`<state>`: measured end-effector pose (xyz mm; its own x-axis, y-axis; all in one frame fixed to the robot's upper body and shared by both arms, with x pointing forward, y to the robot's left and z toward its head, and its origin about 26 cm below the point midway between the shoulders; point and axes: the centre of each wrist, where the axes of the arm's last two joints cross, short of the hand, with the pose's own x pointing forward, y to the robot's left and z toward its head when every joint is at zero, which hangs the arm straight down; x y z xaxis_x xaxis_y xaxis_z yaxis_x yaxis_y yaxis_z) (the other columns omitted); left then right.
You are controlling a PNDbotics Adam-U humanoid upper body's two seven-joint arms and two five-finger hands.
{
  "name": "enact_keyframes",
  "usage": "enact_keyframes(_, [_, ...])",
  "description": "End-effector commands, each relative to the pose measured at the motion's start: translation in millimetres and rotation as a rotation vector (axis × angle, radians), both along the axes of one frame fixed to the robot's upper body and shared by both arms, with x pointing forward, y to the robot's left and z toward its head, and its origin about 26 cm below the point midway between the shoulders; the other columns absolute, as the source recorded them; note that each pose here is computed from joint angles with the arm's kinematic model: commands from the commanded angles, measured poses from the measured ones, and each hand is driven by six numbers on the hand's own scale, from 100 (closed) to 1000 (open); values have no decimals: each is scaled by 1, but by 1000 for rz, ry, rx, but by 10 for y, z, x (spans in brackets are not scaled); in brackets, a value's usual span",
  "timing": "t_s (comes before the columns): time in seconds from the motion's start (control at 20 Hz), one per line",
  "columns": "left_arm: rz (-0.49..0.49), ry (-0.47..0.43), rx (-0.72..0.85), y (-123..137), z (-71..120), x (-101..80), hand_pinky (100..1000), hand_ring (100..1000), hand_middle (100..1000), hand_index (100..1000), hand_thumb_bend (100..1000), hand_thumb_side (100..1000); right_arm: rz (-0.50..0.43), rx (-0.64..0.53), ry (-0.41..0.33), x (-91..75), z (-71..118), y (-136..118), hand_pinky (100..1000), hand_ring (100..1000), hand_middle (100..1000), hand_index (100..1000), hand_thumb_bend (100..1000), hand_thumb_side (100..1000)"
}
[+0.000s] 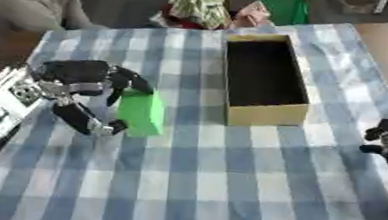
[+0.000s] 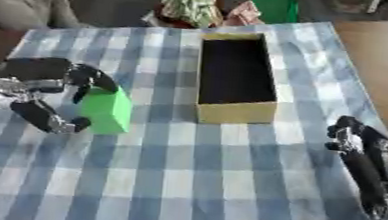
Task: Pick up objects on the table and place them in the box.
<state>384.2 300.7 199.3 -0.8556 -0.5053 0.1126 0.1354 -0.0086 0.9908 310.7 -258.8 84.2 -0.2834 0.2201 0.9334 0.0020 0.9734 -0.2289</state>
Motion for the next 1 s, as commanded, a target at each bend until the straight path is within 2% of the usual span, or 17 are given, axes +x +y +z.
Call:
enact_keyframes(0.05, [-4,-66,-18,35,317,52,611,390,648,941,100,242,20,-14,-19,16,65,9,609,1000,498,561,100,603])
enact_keyframes(0.25, [-24,-112,-60,-78,492,188,612,393,655,938,100,234,44,-17,-21,21,74,44,609,1000,498,561,100,594])
enact_keyframes(0.45, [-30,-146,-95,-211,575,374,616,395,658,934,100,226,85,-30,-34,24,105,101,609,1000,498,561,100,538])
enact_keyframes(0.75, [-43,-170,-116,-418,521,649,631,408,671,932,100,220,147,-42,-72,39,188,193,609,1000,498,561,100,471])
enact_keyframes(1.0, [-55,-192,-120,-559,474,781,647,414,681,929,100,220,203,-48,-119,41,283,268,610,1000,498,562,100,428])
